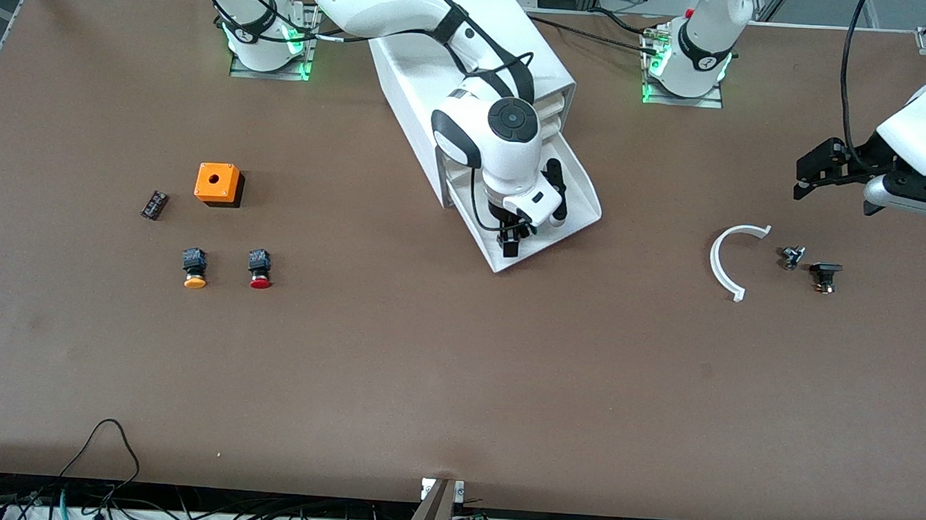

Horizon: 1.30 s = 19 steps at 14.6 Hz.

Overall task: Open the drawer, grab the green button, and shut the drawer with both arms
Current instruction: 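Lower the open right gripper over the green button in the drawer, then close the right gripper on the green button and lift it out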

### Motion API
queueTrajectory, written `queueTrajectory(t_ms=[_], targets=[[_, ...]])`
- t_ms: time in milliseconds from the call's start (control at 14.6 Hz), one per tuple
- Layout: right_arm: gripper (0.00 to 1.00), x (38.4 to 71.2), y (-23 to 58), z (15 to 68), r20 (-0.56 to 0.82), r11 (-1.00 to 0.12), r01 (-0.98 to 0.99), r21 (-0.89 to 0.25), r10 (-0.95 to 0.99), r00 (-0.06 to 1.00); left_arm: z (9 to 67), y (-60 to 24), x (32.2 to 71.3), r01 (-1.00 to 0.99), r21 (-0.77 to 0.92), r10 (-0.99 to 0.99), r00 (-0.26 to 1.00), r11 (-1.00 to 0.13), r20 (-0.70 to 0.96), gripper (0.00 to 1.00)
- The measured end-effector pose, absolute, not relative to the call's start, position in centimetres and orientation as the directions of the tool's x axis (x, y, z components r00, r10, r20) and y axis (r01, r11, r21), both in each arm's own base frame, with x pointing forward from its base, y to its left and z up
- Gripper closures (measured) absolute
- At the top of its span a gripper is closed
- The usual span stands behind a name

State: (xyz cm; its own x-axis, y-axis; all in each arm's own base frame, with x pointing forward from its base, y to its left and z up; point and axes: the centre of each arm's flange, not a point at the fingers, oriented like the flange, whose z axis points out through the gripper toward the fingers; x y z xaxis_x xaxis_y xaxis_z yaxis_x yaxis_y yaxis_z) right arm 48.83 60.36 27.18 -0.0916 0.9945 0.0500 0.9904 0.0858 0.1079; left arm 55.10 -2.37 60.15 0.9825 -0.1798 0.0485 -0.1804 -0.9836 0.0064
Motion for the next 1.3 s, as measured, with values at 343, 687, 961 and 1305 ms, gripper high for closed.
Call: queueTrajectory(t_ms=[343,687,961,1305], targets=[[0.19,48.67,60.47,26.87,0.048,0.090,0.990,0.106,0.994,-0.096,60.15,-2.37,55.10,-0.180,0.006,-0.180,0.982,-0.984,0.048,0.00],[0.48,48.56,60.57,26.80,0.046,0.095,0.990,0.109,0.994,-0.100,60.15,-2.39,55.10,-0.181,0.006,-0.180,0.982,-0.984,0.048,0.00],[0.54,48.06,60.98,26.82,0.040,0.109,0.987,0.116,0.993,-0.114,60.14,-2.43,55.11,-0.181,0.006,-0.181,0.982,-0.983,0.048,0.00],[0.67,48.09,61.05,26.98,0.041,0.110,0.987,0.119,0.992,-0.115,59.77,-2.43,55.70,-0.181,0.005,-0.181,0.981,-0.983,0.065,0.00]])
